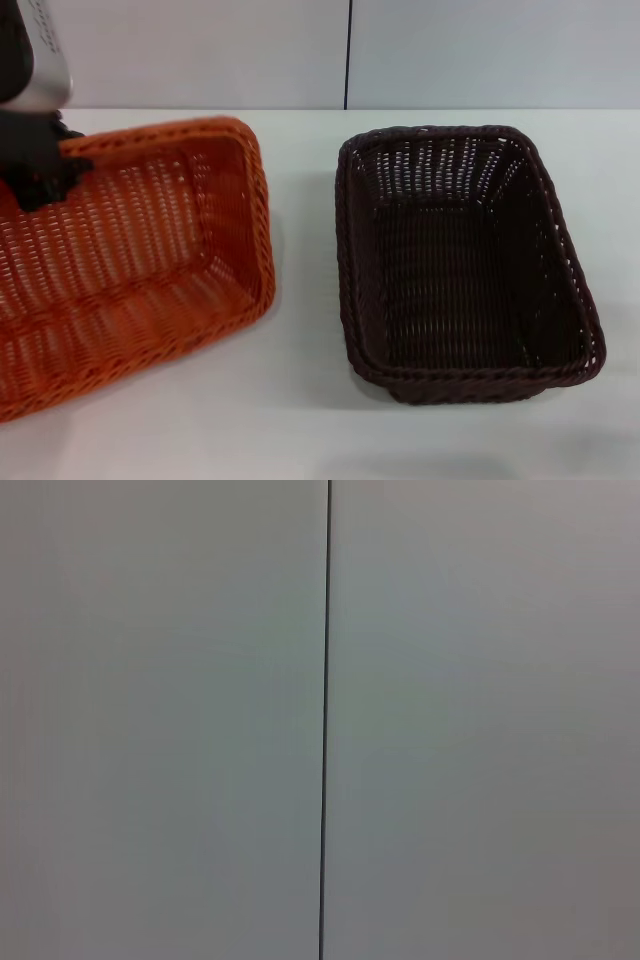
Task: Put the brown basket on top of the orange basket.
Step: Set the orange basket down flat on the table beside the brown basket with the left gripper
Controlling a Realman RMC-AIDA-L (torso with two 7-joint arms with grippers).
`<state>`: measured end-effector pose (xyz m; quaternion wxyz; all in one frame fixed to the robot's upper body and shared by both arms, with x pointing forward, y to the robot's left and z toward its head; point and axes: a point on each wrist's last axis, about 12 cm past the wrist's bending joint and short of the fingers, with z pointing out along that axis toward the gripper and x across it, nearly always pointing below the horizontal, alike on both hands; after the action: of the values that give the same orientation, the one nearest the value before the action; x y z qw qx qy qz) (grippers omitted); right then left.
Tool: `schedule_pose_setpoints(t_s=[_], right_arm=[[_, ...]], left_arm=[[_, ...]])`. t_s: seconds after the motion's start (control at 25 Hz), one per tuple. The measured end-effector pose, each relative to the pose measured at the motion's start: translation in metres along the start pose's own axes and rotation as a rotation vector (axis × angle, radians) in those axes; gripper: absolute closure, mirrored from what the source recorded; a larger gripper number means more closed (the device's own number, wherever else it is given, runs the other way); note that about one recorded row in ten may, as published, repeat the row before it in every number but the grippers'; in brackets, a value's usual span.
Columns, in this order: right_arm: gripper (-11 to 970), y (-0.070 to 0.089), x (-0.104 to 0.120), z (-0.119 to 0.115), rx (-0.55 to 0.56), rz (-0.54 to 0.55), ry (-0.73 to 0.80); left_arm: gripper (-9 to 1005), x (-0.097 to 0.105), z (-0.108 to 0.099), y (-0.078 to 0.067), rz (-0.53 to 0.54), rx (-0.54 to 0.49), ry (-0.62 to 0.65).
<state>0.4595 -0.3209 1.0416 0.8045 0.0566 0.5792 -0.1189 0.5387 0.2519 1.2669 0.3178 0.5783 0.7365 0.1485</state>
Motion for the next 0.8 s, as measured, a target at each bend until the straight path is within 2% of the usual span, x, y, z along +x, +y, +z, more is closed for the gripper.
schedule_pose_setpoints(t_s=[0.36, 0.56, 0.64, 0.76, 0.8], right_arm=[[280, 0.001, 0.000, 0.002, -0.002, 0.003, -0.002], [279, 0.003, 0.000, 0.004, -0.008, 0.005, 0.002], [279, 0.003, 0.000, 0.004, -0.009, 0.005, 0.003], [280, 0.002, 0.001, 0.004, -0.010, 0.002, 0.005], [280, 0.002, 0.001, 0.003, -0.010, 0.001, 0.006]], left_arm=[[813, -0.016, 0.003, -0.003, 0.210, 0.061, -0.071], [806, -0.024, 0.008, -0.003, 0.246, 0.097, -0.118], [802, -0.031, 0.027, -0.003, 0.262, 0.159, -0.148], [798, -0.031, 0.027, -0.003, 0.262, 0.159, -0.148], [796, -0.034, 0.040, -0.001, 0.256, 0.183, -0.153]])
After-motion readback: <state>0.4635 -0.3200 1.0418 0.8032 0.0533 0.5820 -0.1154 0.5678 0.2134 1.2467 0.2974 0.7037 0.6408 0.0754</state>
